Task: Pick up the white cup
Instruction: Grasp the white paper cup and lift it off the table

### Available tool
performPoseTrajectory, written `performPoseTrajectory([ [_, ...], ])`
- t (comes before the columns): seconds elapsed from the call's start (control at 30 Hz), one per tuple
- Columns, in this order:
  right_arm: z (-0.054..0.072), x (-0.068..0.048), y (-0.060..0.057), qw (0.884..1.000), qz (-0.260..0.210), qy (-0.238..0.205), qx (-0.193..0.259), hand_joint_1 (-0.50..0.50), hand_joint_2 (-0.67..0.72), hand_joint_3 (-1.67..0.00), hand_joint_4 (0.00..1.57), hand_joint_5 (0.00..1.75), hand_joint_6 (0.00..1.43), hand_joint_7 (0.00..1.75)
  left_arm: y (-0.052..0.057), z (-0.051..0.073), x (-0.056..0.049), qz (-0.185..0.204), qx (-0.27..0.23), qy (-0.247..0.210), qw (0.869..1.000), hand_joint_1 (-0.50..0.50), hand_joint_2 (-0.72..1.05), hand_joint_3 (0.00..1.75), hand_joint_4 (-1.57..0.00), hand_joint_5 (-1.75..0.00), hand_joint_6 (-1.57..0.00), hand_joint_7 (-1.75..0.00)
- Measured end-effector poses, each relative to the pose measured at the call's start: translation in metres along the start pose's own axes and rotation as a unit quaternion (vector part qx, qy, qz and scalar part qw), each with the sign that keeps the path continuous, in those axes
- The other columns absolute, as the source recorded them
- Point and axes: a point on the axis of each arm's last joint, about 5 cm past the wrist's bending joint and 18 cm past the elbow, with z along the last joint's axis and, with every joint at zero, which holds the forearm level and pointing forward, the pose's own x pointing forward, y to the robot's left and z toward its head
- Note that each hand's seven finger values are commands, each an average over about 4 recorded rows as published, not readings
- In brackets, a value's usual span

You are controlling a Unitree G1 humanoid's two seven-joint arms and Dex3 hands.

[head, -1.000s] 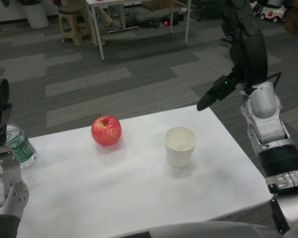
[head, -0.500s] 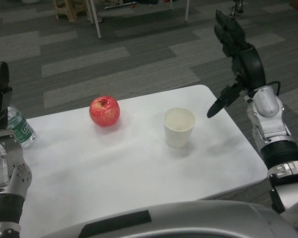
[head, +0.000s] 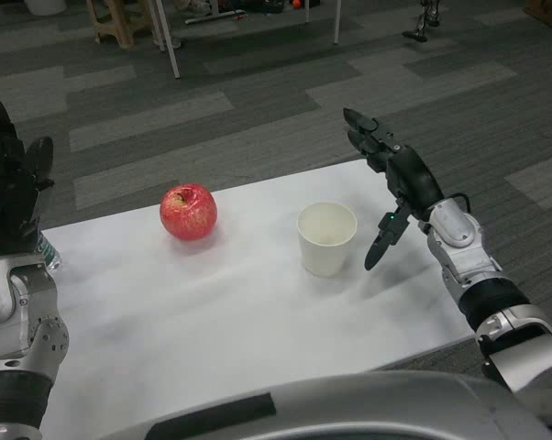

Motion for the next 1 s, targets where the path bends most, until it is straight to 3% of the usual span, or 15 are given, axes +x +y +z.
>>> performPoseTrajectory([
  [0.23,-0.009,-0.004,0.005,0.999,0.024,0.03,0.002,-0.42,0.34,-0.08,0.0,0.0,0.0,0.07,-0.006,-0.009,-0.002,-0.029,-0.002,0.029,0.999,-0.5,1.05,0.09,0.0,0.0,0.0,-0.07],
  [0.5,-0.026,-0.012,0.024,0.995,0.055,0.082,0.028,-0.42,0.47,-0.08,0.0,0.0,0.0,0.07,-0.012,-0.017,-0.007,-0.033,-0.012,0.046,0.998,-0.5,1.05,0.09,0.0,0.0,0.0,-0.07],
  [1.0,-0.033,-0.005,0.035,0.991,0.069,0.102,0.043,-0.47,0.57,-0.08,0.0,0.0,0.0,0.07,-0.012,-0.022,-0.011,-0.033,-0.014,0.062,0.997,-0.5,1.05,0.09,0.0,0.0,0.0,-0.07],
])
